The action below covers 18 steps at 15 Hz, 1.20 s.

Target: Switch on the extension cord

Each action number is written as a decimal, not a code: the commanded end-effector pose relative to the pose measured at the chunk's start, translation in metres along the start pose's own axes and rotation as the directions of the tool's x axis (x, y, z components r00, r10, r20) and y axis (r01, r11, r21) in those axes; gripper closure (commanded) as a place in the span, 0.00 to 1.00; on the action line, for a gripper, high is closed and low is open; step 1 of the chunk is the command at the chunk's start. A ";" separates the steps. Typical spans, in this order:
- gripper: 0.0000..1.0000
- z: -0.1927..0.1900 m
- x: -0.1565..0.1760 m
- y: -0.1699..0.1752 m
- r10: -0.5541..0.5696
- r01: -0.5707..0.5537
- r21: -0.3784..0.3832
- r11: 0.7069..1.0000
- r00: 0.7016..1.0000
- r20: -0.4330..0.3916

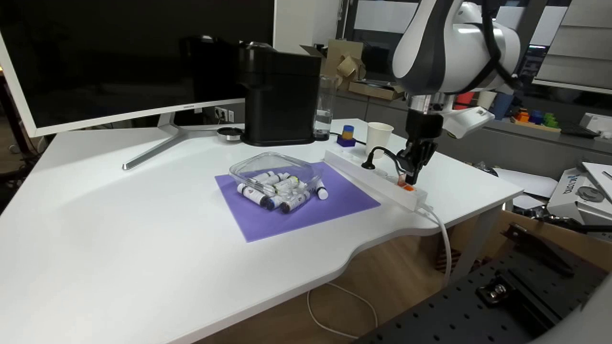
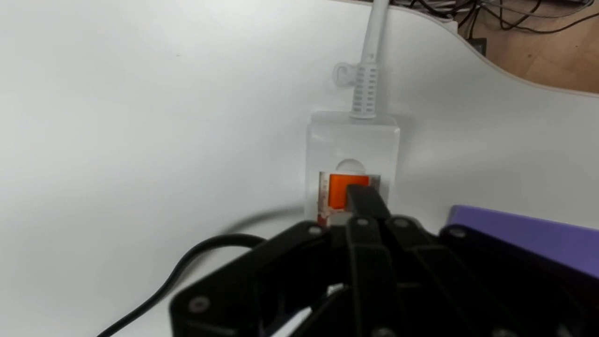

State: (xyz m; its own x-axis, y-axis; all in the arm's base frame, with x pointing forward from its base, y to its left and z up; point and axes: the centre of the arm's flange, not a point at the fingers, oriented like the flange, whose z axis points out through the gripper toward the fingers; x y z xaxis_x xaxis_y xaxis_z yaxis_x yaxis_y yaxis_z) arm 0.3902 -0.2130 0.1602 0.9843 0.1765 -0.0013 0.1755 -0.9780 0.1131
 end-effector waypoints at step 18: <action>1.00 0.041 0.007 0.028 0.028 -0.030 0.080 0.996 0.999 0.033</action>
State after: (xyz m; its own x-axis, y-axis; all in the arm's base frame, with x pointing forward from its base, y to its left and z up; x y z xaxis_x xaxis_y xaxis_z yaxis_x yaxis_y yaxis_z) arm 0.3982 -0.2335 0.1432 0.9875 0.1578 0.0054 0.1572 -0.9860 0.0560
